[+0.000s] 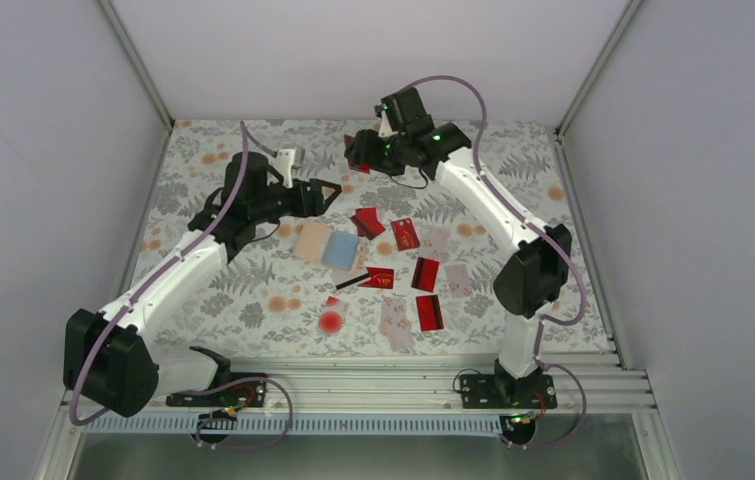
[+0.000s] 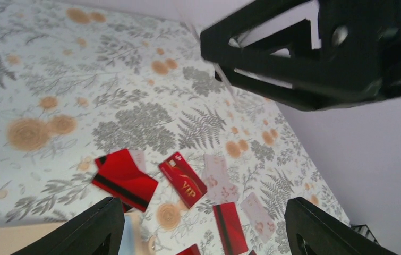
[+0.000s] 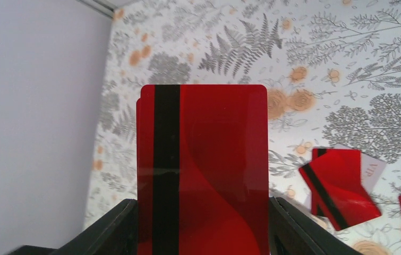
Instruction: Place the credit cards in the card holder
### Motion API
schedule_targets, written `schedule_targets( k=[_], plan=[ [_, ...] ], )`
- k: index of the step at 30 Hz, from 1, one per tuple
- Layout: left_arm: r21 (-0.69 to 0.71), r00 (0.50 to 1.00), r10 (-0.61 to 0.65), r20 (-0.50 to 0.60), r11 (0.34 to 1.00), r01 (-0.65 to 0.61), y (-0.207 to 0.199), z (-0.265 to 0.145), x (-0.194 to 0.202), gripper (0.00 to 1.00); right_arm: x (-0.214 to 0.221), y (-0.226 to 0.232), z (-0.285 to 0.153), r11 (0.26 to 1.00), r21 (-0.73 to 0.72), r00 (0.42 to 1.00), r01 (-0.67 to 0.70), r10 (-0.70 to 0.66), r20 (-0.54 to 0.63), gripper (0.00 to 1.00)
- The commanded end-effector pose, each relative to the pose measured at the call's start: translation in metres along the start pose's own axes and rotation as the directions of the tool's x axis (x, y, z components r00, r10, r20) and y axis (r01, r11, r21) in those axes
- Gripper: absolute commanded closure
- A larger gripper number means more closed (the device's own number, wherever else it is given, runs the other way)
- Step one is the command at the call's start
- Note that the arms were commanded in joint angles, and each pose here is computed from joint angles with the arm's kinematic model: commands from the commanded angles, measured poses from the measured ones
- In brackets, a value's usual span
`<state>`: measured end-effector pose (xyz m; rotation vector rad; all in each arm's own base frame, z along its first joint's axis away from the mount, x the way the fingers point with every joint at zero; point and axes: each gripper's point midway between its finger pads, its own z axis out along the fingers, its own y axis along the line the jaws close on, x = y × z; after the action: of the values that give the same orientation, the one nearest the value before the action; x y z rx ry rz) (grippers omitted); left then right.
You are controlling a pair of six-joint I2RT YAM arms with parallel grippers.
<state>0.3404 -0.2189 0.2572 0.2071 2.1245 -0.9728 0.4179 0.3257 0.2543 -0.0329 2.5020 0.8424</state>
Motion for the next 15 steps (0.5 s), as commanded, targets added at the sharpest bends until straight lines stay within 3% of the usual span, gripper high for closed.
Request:
schedule_targets(
  k=[1, 9, 15],
  plan=[
    [0.107, 0.978, 0.083, 0.19, 0.989, -0.104, -0.032, -0.011, -0.026, 0.23, -0.011, 0.022, -0.029, 0.987, -0.073, 0.989, -0.141, 0.144, 0.042, 0.57],
    [0.189, 0.945, 0.119, 0.304, 0.965, -0.182, -0.058, -0.013, -0.037, 0.24, -0.009, 0.028, -0.042, 0.987, -0.071, 0.985, -0.147, 0.152, 0.083, 0.6],
    [0.174, 0.943, 0.07, 0.326, 0.976, -0.133, -0.051, -0.002, -0.043, 0.33, -0.006, 0.037, -0.045, 0.986, -0.091, 0.986, -0.14, 0.147, 0.083, 0.6]
  ],
)
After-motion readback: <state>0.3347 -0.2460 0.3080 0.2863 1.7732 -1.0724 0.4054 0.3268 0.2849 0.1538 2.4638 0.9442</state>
